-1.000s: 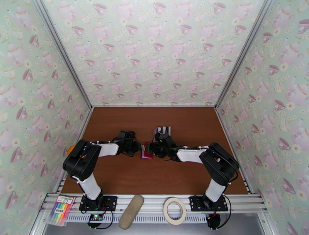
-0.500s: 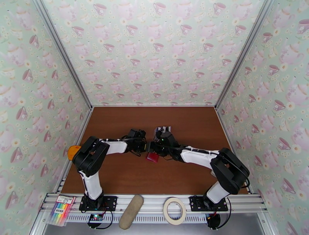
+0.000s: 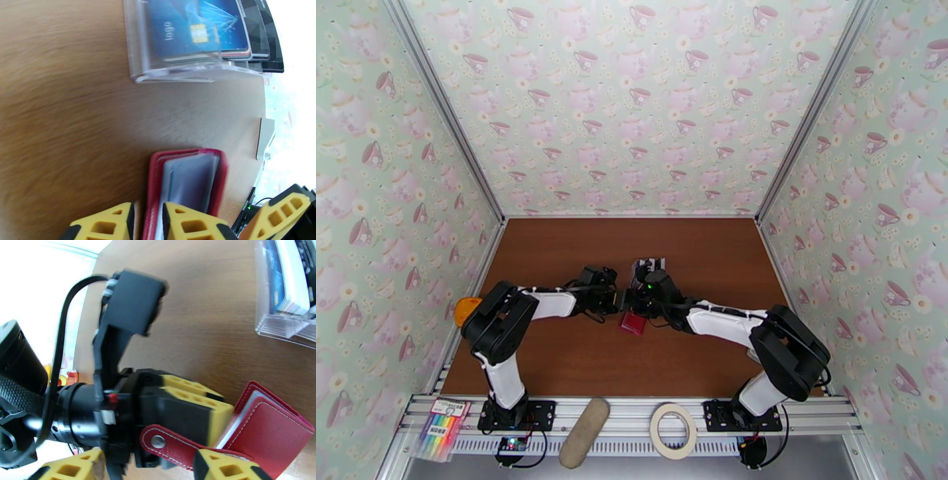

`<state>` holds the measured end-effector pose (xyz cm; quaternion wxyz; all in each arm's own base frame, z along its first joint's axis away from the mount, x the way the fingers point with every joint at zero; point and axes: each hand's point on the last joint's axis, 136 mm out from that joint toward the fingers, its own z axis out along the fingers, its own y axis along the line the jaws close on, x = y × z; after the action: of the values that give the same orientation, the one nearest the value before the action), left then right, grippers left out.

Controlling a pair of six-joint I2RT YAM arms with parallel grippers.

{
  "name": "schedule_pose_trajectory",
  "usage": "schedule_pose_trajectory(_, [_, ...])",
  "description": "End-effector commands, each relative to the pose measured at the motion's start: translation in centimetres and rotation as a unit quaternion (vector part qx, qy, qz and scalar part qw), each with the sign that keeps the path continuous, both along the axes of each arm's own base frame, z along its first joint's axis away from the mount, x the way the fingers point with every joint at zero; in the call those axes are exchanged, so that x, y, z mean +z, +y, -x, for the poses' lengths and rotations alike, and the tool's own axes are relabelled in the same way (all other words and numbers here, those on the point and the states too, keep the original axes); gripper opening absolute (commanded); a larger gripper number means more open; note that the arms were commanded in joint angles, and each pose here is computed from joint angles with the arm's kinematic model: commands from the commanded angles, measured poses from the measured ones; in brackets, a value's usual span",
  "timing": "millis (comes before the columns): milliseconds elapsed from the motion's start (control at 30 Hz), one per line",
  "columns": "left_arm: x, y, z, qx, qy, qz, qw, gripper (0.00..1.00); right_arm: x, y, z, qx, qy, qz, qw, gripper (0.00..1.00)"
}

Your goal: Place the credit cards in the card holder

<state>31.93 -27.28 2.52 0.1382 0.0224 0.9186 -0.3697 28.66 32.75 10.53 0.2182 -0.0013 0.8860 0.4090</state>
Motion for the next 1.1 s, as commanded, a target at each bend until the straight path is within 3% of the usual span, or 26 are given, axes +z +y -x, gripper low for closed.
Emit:
schedule_pose_trajectory(0, [0.1,1.7,0.2,0.021,0.001,-0.019,1.0,0.28,-0.8,-1.3,-0.2,-0.022,0.006,0.018,1.0,0.55])
schedule_pose_trajectory(300, [1.5,3.7,-0.4,0.05,-0.034,-0.035,0.998,0.28,-2.1,-1.5,-0.1,-0.029,0.024,0.025,0.999,0.45])
schedule_pose_trajectory(567, [4.7,6.2,-0.8,0.096,-0.11,-0.055,0.988,0.26,-3.7,-1.8,0.3,-0.03,0.042,0.044,0.998,0.38])
schedule_pose_trajectory(800, [6.7,4.0,-0.5,0.06,-0.135,0.007,0.989,0.27,-5.0,-2.0,0.5,-0.031,0.057,0.052,0.997,0.31])
schedule_pose_trajectory(900, [6.2,1.8,-0.1,0.024,-0.113,0.04,0.993,0.27,-4.7,-2.6,0.6,-0.038,0.05,0.06,0.996,0.32])
schedule_pose_trajectory(1067, [6.0,-0.6,0.7,-0.012,-0.099,0.076,0.992,0.27,-3.7,-3.9,0.9,-0.045,0.037,0.068,0.996,0.45])
